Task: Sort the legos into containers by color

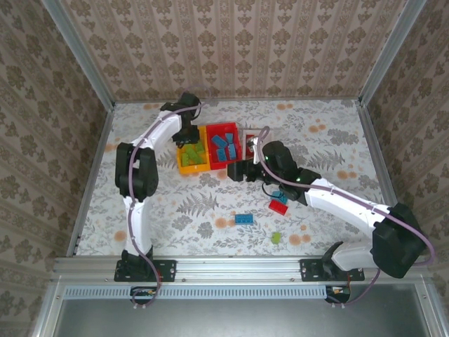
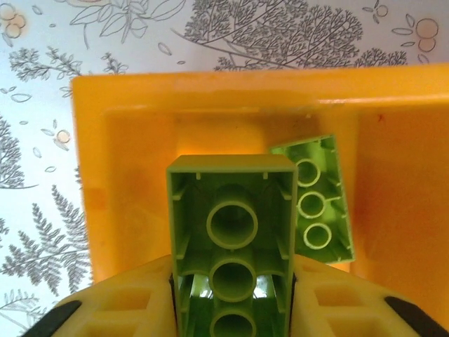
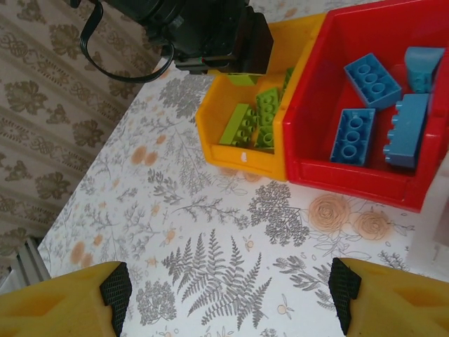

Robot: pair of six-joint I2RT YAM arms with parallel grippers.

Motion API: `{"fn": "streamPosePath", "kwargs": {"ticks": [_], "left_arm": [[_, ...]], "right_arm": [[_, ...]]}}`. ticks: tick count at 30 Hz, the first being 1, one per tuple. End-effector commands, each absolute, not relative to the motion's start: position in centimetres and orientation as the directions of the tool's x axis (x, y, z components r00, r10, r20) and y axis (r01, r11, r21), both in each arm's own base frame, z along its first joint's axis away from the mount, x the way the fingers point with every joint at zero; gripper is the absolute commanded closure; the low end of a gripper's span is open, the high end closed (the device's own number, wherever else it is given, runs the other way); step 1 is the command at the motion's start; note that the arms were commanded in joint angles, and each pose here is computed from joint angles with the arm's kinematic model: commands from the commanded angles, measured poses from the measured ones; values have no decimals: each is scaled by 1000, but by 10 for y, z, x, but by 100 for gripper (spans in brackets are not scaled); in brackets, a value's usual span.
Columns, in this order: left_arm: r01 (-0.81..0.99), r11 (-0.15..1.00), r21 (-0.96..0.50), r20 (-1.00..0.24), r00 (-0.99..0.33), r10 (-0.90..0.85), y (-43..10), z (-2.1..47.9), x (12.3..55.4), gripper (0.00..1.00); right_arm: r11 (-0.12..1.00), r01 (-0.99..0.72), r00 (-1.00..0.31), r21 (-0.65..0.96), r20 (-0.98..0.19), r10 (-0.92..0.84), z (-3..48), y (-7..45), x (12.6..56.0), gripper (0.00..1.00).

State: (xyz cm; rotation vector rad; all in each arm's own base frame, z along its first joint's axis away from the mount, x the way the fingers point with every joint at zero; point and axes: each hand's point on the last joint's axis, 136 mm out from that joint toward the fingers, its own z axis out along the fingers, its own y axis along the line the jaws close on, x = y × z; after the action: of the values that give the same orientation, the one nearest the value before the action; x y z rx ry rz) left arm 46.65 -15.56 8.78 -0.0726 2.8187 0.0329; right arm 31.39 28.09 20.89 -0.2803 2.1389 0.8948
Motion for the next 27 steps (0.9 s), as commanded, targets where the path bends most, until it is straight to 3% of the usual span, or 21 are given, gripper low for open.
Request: {"fn": "streamPosePath", "kwargs": {"ticks": [1, 5, 13, 22, 27], "left_arm": [[-80, 996, 36, -277, -959, -67, -154, 86, 462, 55], [-69, 997, 19, -280, -958, -61, -161, 87, 461, 45], [-53, 998, -24, -342, -938, -58, -176, 119, 456, 43], [-41, 997, -68, -420, -905, -66, -189, 159, 420, 39], [3, 989, -147, -451, -890, -64, -195, 172, 387, 38]], "right_arm": [[742, -429, -657, 515, -741, 135, 214, 270, 322, 22], [774, -380, -669, 507, -728, 149, 207, 250, 324, 22], [852, -271, -690, 447, -708, 152, 194, 202, 317, 22], [938, -145, -816, 315, -575, 67, 159, 152, 264, 24], [966, -135, -899, 220, -438, -25, 125, 135, 232, 24]]}}
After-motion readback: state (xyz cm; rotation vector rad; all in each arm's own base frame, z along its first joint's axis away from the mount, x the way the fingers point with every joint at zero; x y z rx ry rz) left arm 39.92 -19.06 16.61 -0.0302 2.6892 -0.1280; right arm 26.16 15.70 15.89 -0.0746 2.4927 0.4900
